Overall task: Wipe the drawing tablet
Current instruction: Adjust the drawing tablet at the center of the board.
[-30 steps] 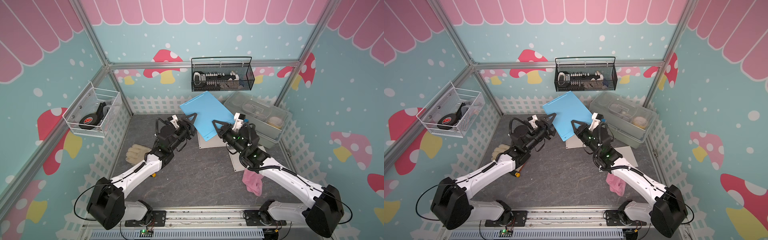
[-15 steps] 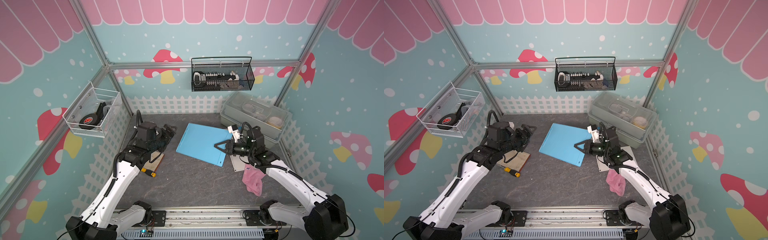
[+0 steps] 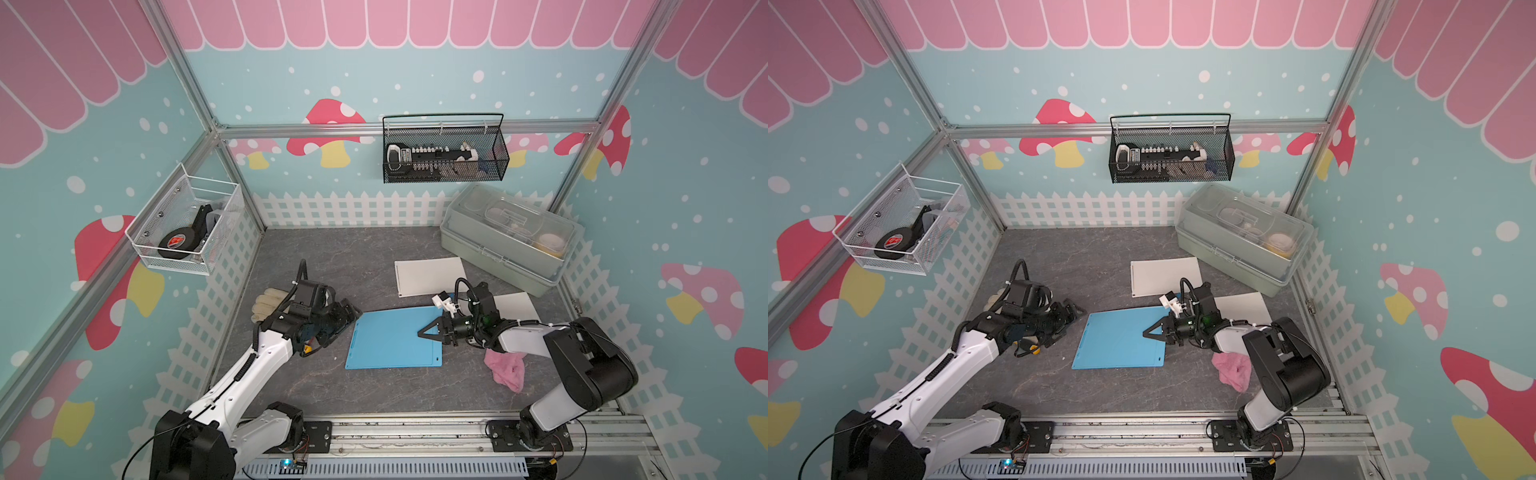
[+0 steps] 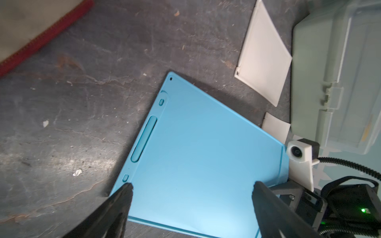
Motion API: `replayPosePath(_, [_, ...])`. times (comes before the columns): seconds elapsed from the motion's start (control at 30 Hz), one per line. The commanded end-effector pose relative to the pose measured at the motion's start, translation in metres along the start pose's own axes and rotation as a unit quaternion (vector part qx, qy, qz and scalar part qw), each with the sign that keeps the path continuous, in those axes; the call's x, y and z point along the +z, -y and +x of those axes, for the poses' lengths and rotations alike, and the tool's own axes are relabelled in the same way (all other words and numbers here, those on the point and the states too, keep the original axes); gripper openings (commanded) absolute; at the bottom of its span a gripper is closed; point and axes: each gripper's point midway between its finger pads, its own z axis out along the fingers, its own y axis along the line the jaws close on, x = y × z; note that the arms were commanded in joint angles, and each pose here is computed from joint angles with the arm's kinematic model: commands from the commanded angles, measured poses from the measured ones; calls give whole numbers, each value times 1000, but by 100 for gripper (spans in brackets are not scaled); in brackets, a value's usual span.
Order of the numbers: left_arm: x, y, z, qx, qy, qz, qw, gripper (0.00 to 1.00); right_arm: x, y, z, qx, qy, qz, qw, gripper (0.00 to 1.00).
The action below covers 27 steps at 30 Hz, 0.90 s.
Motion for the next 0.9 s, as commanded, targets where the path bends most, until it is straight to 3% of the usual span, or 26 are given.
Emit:
replayPosePath(0.0, [6,-1,2,5,1,16,1000,90,7,-15,-9,-45,-14,-41,998,5])
replayPosePath(0.13, [14,-18,7,0,-2,-3,1000,90,9,15,-9,-32,-24,-3,999,21])
replayPosePath(0.27, [21,-28,10,-1,-6,-15,1000,90,-1,56,5,-24,-63,116,991,38])
replayPosePath(0.4, [25,-31,10,6,-12,-22,1000,90,-16,69,-3,-12,-50,161,986,45])
replayPosePath(0.53, [27,-37,8,9,-15,-35,999,90,-35,76,-10,-24,-65,257,964,54])
replayPosePath(0.7, [28,-44,5,21,-26,-76,997,89,-78,78,-23,-39,-69,406,910,59])
replayPosePath(0.8, [27,-45,1,31,-27,-92,995,88,-126,58,-43,-71,13,510,857,65])
replayPosePath(0.87, [28,-44,1,39,-29,-99,994,87,-170,47,-46,-70,87,588,801,68])
